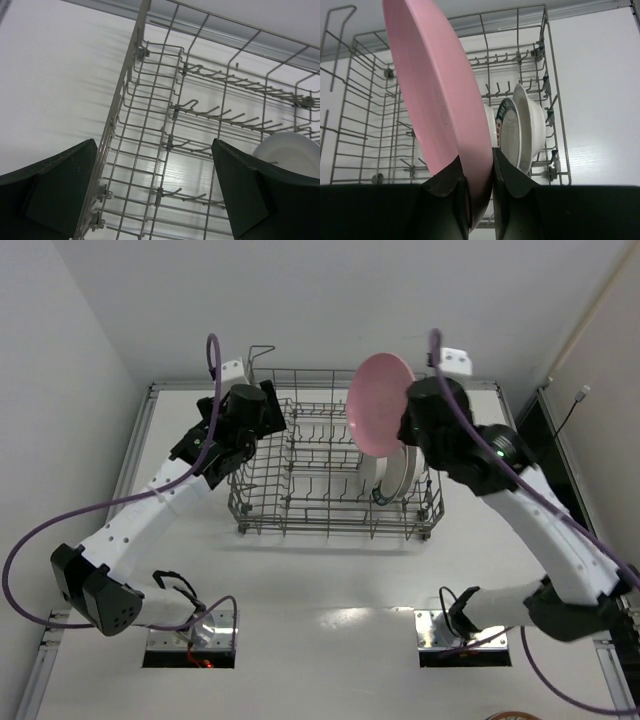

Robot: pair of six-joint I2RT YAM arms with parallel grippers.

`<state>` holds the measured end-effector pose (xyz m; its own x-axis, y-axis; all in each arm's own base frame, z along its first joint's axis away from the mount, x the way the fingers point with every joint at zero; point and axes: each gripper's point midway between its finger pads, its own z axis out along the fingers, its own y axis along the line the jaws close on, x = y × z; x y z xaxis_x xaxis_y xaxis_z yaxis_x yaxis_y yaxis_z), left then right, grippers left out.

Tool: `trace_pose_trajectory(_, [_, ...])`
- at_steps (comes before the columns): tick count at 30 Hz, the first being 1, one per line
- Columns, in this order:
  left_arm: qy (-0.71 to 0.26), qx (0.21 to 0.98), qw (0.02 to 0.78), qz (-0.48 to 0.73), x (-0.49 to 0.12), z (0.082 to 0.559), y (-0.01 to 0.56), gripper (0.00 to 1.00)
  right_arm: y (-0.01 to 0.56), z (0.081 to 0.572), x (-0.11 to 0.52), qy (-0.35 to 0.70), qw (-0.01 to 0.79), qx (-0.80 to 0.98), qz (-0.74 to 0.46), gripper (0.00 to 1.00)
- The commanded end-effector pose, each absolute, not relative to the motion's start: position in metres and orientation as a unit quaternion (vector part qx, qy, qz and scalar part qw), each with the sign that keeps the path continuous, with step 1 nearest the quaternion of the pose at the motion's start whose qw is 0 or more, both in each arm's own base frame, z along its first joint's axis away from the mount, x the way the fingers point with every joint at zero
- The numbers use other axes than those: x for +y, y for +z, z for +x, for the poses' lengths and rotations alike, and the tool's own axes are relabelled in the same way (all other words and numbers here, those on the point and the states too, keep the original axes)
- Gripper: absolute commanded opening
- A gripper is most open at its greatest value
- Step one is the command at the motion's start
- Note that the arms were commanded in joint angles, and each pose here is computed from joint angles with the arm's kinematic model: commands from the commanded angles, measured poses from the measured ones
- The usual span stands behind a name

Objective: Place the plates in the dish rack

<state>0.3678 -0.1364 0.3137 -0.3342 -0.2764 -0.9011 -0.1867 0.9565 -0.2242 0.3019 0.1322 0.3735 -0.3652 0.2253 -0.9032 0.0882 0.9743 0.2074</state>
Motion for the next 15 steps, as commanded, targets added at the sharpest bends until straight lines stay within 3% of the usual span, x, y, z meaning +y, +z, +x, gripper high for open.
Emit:
trace_pose_trajectory(1, [-0.015, 0.789, 0.591, -0.169, -0.131, 0.378, 0.322, 1.00, 0.368, 0.304, 0.136, -0.039, 0.538, 0.837, 0.088, 0.00])
trace_pose_trajectory(8, [0.023, 0.811, 0.562, -0.159, -0.137, 0.377, 0.280, 1.00, 0.345, 0.320, 0.152, -0.149, 0.496, 0.853, 0.074, 0.00])
trace_pose_trajectory(15, [-0.006, 0.809, 0.566, -0.160, -0.141, 0.373, 0.282, 1.00, 0.296, 0.340, 0.170, -0.215, 0.450, 0.865, 0.050, 0.00])
